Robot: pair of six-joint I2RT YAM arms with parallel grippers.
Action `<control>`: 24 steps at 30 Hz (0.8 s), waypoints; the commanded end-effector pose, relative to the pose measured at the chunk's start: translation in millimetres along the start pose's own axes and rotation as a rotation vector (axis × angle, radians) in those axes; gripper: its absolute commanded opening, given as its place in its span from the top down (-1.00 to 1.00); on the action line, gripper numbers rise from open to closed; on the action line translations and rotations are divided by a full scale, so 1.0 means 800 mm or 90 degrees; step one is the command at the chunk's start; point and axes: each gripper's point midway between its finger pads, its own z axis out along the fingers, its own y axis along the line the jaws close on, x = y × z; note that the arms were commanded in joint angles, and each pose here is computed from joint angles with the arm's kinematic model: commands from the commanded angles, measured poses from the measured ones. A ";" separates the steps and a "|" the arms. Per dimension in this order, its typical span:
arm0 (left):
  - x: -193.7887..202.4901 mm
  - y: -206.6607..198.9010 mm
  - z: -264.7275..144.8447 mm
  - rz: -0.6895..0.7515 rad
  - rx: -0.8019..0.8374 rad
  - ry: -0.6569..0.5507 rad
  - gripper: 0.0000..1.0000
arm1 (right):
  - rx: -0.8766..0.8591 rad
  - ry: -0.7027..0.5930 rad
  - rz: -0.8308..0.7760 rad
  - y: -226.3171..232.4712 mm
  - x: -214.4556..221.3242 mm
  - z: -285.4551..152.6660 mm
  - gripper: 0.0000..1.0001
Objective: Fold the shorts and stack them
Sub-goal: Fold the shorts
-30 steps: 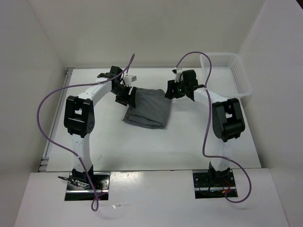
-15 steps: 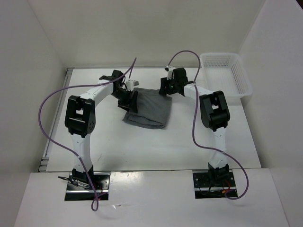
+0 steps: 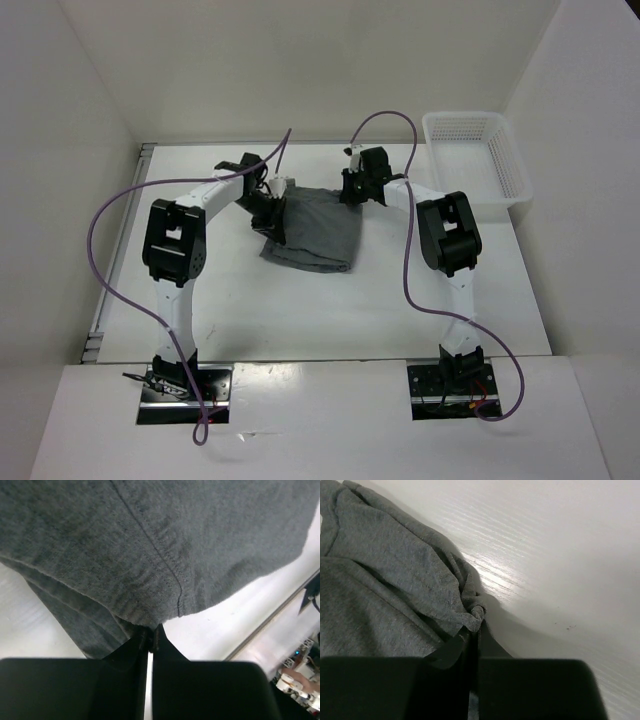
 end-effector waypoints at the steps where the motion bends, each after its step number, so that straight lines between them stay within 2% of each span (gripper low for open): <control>1: -0.006 -0.024 -0.028 0.001 0.022 -0.001 1.00 | 0.045 -0.029 0.002 -0.009 -0.018 0.000 0.99; 2: -0.014 -0.032 -0.045 0.000 0.032 -0.015 1.00 | 0.052 -0.036 0.008 -0.011 -0.024 0.000 0.99; 5: 0.019 -0.044 -0.077 -0.061 0.040 0.042 1.00 | 0.056 -0.050 0.005 -0.011 -0.037 -0.002 0.99; 7: 0.041 -0.042 -0.080 -0.085 0.023 0.078 1.00 | 0.067 -0.066 0.009 -0.013 -0.049 -0.004 0.99; 10: 0.087 -0.032 -0.069 -0.126 0.006 0.143 1.00 | 0.067 -0.075 0.003 -0.008 -0.057 -0.001 0.99; 13: 0.109 -0.017 -0.052 -0.132 -0.016 0.171 1.00 | 0.079 -0.083 -0.004 -0.013 -0.065 0.001 0.99; 15: 0.106 0.000 -0.039 -0.123 -0.039 0.166 1.00 | 0.080 -0.082 -0.013 -0.014 -0.065 0.000 0.99; 17: 0.101 0.010 -0.030 -0.113 -0.049 0.153 0.86 | 0.067 -0.080 -0.020 -0.009 -0.064 0.001 0.99; 19: 0.084 0.014 -0.026 -0.098 -0.052 0.129 0.59 | 0.036 -0.076 -0.031 0.006 -0.062 0.003 0.93; 20: 0.070 0.014 -0.030 -0.085 -0.054 0.108 0.32 | 0.026 -0.080 -0.033 0.011 -0.067 -0.001 0.46; 22: 0.053 0.011 -0.032 -0.069 -0.050 0.082 0.19 | 0.020 -0.080 -0.033 0.015 -0.069 -0.005 -0.25; 23: 0.043 0.009 -0.037 -0.056 -0.052 0.062 0.10 | 0.013 -0.079 -0.033 0.017 -0.068 -0.005 -0.48; 24: 0.036 0.005 -0.044 -0.048 -0.053 0.048 -0.03 | 0.012 -0.084 -0.035 0.019 -0.073 -0.009 -0.53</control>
